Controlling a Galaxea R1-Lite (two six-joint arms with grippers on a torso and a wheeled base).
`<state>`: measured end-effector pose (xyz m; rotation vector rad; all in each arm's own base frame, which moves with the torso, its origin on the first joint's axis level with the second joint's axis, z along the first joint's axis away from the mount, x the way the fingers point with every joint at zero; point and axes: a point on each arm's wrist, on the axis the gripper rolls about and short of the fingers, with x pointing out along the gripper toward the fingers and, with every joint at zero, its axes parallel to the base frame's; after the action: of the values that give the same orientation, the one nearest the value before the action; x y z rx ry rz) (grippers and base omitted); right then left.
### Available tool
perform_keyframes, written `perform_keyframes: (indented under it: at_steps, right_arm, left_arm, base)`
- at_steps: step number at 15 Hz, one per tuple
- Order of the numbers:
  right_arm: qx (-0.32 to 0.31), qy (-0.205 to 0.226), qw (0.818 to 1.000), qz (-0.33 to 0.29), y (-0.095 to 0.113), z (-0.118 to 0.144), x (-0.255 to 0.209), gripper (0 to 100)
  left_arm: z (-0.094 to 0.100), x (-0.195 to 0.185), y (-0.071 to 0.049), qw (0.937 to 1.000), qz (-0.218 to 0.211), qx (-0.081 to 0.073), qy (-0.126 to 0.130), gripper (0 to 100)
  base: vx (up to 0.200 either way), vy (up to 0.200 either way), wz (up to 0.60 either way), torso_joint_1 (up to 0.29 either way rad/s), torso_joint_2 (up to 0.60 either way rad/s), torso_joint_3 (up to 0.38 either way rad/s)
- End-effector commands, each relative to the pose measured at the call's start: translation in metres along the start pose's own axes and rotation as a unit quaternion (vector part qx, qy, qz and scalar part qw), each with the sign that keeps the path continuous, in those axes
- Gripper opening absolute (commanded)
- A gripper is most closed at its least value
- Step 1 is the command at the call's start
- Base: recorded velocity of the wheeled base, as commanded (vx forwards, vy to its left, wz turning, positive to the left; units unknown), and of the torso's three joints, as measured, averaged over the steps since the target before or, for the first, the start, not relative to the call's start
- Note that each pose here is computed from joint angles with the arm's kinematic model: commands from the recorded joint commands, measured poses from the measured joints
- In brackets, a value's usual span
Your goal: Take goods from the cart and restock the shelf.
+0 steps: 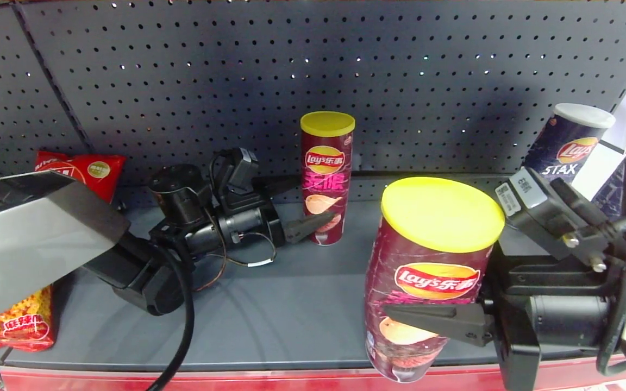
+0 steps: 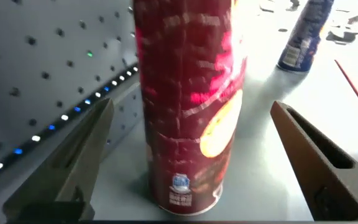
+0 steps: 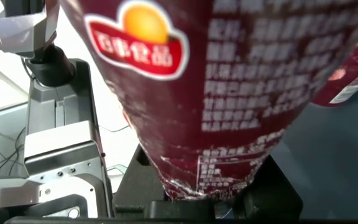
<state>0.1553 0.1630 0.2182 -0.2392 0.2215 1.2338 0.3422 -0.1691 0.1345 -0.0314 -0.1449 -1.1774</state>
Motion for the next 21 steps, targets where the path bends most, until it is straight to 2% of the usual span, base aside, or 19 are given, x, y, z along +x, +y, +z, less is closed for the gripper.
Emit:
perform_keyframes:
  at_steps: [1,3,4,7,12,16,19,20,21]
  right_arm:
    - [0.001,0.002,1.0,0.001,0.0,-0.001,0.0,0]
    - [0.001,0.002,1.0,0.0,0.0,-0.001,0.001,0]
    - [0.001,0.003,1.0,0.0,0.0,-0.001,0.001,0]
    - [0.0,0.002,1.0,0.001,0.0,-0.001,0.002,0]
    - [0.0,0.003,1.0,0.002,-0.001,0.0,0.005,0]
    - [-0.005,-0.007,1.0,-0.007,-0.003,0.004,0.006,0]
    - [-0.005,-0.009,1.0,-0.009,-0.004,0.004,0.008,0]
    - [-0.006,-0.01,1.0,-0.012,-0.006,0.006,0.007,0]
    - [-0.006,-0.014,1.0,-0.015,-0.007,0.008,0.007,0]
  left_arm:
    - [-0.001,0.001,0.001,1.0,-0.004,0.0,0.0,100]
    - [0.002,0.003,0.002,0.9999,-0.009,0.008,-0.008,100]
    - [0.002,0.003,0.002,0.9999,-0.01,0.009,-0.008,0]
    - [0.006,0.005,0.002,0.9996,-0.017,0.015,-0.015,0]
    - [0.02,0.004,-0.009,0.9991,-0.027,0.022,-0.024,0]
    - [0.045,-0.02,-0.035,0.9989,-0.03,0.024,-0.026,0]
    - [0.049,-0.036,-0.059,0.9991,-0.038,0.011,-0.016,0]
    - [0.047,-0.049,-0.075,0.9992,-0.041,-0.001,-0.002,0]
    - [0.043,-0.06,-0.084,0.9991,-0.04,-0.01,0.01,0]
  base:
    - [0.0,0.0,0.0,0.0,0.0,0.0]
    - [0.0,0.0,0.0,0.0,0.0,0.0]
    - [0.0,0.0,0.0,0.0,0.0,0.0]
    - [0.0,0.0,0.0,0.0,0.0,0.0]
    - [0.0,0.0,0.0,0.0,0.0,0.0]
    - [0.0,0.0,0.0,0.0,0.0,0.0]
    - [0.0,0.0,0.0,0.0,0.0,0.0]
    - [0.0,0.0,0.0,0.0,0.0,0.0]
    - [0.0,0.0,0.0,0.0,0.0,0.0]
